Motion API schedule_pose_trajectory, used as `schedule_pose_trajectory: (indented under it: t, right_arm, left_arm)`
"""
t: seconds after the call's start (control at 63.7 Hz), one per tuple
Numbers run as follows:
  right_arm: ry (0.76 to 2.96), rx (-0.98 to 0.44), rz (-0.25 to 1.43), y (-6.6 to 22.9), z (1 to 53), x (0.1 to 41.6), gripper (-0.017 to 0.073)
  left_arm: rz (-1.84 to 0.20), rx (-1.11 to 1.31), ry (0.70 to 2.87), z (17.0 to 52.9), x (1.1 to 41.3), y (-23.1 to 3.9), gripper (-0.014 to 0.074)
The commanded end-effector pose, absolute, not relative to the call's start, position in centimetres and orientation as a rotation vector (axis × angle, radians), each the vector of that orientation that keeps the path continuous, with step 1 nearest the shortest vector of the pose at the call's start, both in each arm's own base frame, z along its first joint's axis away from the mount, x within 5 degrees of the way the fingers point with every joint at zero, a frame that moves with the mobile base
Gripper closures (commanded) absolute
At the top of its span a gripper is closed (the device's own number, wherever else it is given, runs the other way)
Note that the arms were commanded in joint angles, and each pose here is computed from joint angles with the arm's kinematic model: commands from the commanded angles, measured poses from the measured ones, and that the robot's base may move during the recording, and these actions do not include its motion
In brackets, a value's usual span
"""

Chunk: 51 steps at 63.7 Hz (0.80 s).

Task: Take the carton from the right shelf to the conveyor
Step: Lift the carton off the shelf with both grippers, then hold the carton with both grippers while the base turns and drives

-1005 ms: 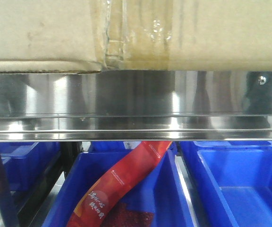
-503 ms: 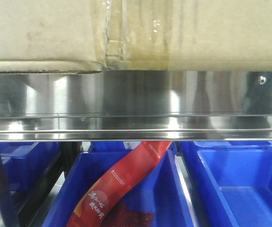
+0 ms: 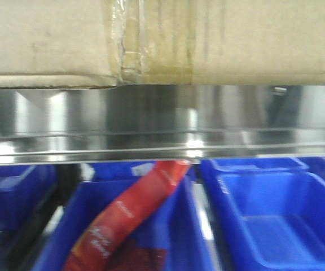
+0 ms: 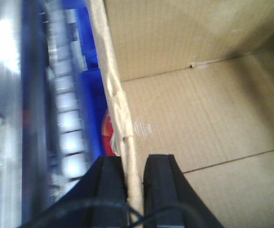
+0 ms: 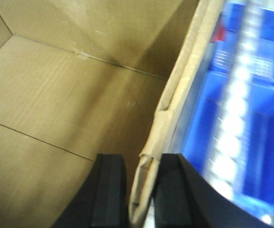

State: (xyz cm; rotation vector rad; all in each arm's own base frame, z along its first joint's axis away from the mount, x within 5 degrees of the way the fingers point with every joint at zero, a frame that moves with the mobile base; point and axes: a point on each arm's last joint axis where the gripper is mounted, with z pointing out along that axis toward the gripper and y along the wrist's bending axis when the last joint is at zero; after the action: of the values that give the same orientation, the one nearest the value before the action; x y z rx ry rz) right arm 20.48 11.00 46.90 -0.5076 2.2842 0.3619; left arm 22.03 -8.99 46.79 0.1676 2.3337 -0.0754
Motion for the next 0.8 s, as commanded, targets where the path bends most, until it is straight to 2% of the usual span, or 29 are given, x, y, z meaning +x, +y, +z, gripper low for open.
schedule_pose_trajectory:
  t: [0.0, 0.785]
  right_arm:
    - [2.195, -0.526, 0.389, 11.14, 47.78, 20.25, 0.0627]
    - [2.157, -0.514, 0.395, 11.22, 48.07, 20.45, 0.0627]
  left_arm:
    - [-0.125, 0.186, 2.309, 47.16, 21.61, -9.31, 0.0603]
    - [-0.125, 0.186, 2.309, 47.16, 21.61, -9.31, 0.0603]
